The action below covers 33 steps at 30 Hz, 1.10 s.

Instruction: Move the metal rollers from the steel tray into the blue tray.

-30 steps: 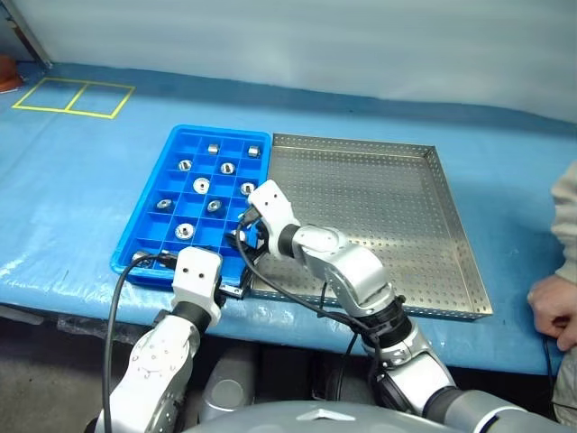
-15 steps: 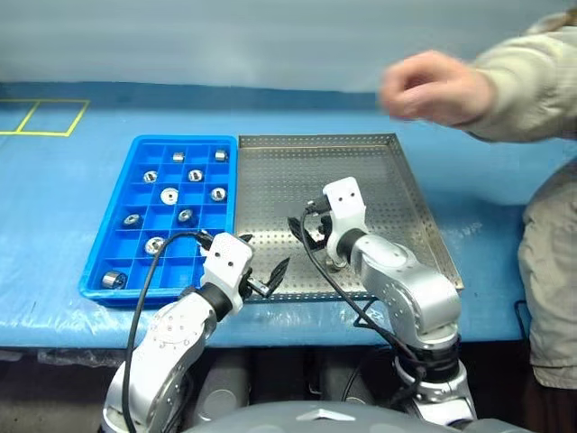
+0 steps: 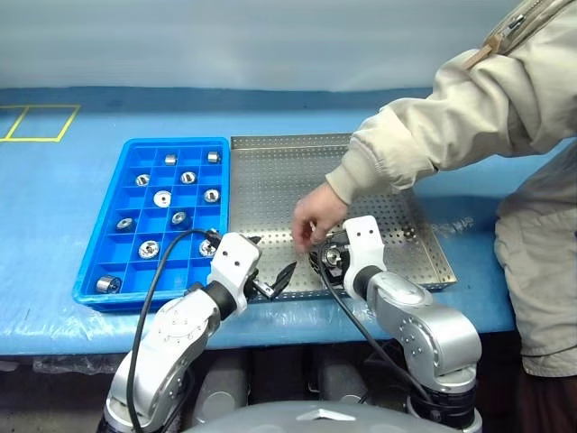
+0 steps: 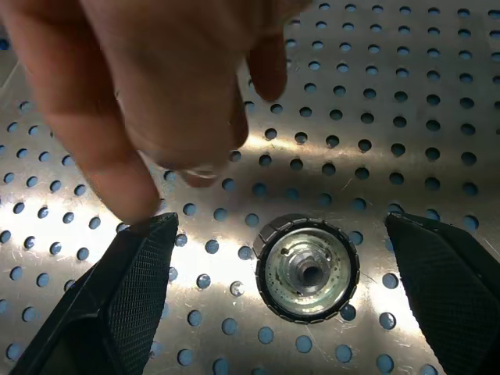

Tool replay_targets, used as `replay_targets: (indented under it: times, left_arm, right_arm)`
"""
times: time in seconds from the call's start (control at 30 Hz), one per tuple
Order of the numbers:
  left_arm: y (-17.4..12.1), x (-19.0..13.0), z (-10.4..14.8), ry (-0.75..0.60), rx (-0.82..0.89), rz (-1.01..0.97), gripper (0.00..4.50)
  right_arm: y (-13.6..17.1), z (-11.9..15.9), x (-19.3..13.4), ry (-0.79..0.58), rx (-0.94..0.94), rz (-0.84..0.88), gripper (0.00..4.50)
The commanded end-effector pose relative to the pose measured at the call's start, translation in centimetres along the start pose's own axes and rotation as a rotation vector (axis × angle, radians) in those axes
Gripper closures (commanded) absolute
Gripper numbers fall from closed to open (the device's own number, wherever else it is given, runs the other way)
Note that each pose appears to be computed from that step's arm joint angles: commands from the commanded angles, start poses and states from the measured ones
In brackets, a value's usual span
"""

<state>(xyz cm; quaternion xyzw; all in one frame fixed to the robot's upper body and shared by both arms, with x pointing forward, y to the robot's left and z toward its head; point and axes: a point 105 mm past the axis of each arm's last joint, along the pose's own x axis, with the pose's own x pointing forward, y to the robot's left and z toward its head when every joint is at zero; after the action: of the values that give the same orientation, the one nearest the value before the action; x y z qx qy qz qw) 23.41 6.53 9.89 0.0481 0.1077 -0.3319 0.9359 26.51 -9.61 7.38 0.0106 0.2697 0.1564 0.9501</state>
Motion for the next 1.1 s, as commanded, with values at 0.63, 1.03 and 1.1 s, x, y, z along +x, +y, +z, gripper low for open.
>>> replay_targets:
  times: [0.63,1.03,1.1]
  left_arm:
    - [-0.1,0.0,0.4,-0.022,0.006,0.005,0.00]
    - [0.1,0.0,0.5,-0.026,0.004,0.035,0.00]
    - [0.1,0.0,0.5,-0.027,0.003,0.038,0.00]
  right_arm:
    - [0.0,0.2,0.2,-0.014,-0.029,0.014,0.03]
    - [-0.7,2.8,1.9,-0.127,-0.022,-0.034,0.03]
    - [-0.8,3.7,2.5,-0.160,-0.022,-0.036,0.03]
